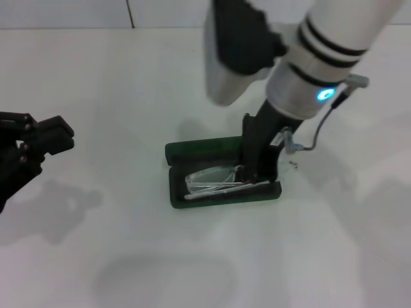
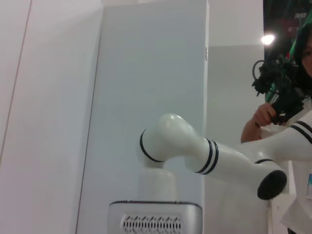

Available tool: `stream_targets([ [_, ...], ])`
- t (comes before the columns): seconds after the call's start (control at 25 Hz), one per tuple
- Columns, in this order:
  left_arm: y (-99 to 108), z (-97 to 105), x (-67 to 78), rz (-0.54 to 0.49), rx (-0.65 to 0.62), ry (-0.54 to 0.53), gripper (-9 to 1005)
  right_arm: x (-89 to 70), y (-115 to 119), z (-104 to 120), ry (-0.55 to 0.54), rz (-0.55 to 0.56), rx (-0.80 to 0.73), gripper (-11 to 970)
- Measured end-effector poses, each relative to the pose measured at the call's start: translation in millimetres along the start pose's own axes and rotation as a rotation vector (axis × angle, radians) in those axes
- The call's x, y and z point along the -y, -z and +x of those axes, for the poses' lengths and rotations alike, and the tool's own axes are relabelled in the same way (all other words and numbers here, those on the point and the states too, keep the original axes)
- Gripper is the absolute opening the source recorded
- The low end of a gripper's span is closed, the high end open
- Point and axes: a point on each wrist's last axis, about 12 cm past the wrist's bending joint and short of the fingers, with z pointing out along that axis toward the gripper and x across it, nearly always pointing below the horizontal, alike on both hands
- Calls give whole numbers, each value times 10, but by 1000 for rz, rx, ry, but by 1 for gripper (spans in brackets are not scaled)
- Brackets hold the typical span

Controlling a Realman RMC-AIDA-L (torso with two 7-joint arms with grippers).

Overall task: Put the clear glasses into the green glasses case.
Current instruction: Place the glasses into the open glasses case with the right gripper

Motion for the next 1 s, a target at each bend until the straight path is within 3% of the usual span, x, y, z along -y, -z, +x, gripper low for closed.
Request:
stream_targets([
  [0.36, -12, 43, 18, 10, -20, 12, 64, -21, -170, -175, 50, 51, -15, 120],
  [0.68, -8, 54, 28, 11, -26, 6, 65, -32, -352, -204, 13, 90, -22, 120],
  [1.0, -12, 85, 37, 28, -59, 20, 67, -21, -365, -218, 0, 106, -16, 120],
])
